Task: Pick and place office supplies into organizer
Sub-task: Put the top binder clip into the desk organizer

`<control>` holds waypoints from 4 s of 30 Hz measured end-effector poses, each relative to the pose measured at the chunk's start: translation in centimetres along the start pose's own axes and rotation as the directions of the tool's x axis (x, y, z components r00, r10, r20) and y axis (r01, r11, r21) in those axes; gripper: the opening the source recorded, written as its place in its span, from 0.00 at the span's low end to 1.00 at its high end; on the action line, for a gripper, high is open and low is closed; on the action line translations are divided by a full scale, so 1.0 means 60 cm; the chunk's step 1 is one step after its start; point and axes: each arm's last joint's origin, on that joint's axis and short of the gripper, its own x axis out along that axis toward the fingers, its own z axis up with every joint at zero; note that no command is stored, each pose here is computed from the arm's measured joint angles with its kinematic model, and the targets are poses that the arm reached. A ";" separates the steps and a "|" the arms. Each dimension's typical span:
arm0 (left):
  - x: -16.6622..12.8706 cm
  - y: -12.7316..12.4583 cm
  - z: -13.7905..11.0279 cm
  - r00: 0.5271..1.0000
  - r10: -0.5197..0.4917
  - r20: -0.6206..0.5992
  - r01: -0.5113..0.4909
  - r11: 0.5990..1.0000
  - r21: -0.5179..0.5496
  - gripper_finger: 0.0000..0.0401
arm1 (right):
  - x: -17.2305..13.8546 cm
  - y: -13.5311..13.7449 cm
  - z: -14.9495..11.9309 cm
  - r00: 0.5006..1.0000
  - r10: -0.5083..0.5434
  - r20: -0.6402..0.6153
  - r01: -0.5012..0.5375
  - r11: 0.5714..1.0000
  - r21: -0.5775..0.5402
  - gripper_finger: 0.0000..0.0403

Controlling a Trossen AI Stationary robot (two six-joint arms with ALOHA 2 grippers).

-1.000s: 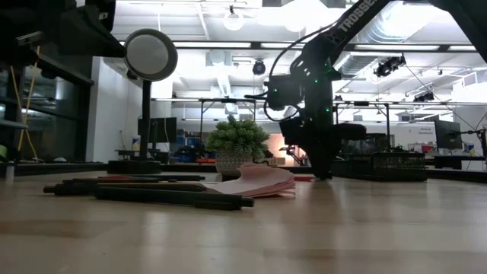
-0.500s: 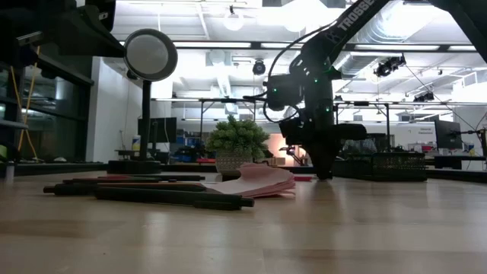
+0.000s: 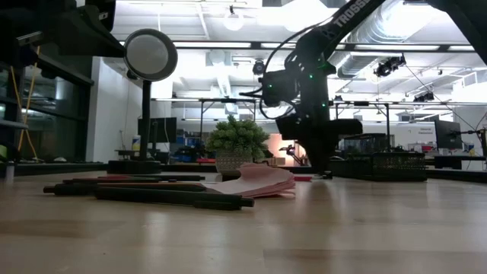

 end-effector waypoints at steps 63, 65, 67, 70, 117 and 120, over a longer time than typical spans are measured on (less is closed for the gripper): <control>0.000 0.000 0.000 1.000 -0.001 -0.002 0.001 1.000 0.001 0.00 | -0.091 -0.132 -0.077 0.955 -0.048 -0.292 0.233 0.729 0.644 0.00; 0.000 0.000 0.000 1.000 -0.001 -0.002 0.001 1.000 0.001 0.00 | -0.088 -0.140 -0.096 0.960 -0.007 -0.281 0.217 0.656 0.723 0.00; 0.000 0.000 0.000 1.000 -0.001 -0.001 0.001 1.000 0.001 0.00 | -0.086 -0.147 -0.109 0.965 0.021 -0.263 0.200 0.590 0.782 0.00; 0.000 0.000 0.000 1.000 -0.001 -0.002 0.001 1.000 0.001 0.00 | -0.085 -0.154 -0.122 0.976 0.062 -0.209 0.150 0.503 0.851 0.00; 0.000 0.000 -0.001 1.000 -0.002 -0.003 0.002 1.000 0.002 0.00 | -0.028 -0.171 -0.141 0.930 0.147 -0.335 0.284 0.289 0.914 0.05; 0.000 0.000 -0.001 1.000 -0.002 -0.003 0.002 1.000 0.002 0.00 | -0.028 -0.171 -0.141 0.928 0.141 -0.344 0.292 0.295 0.910 0.10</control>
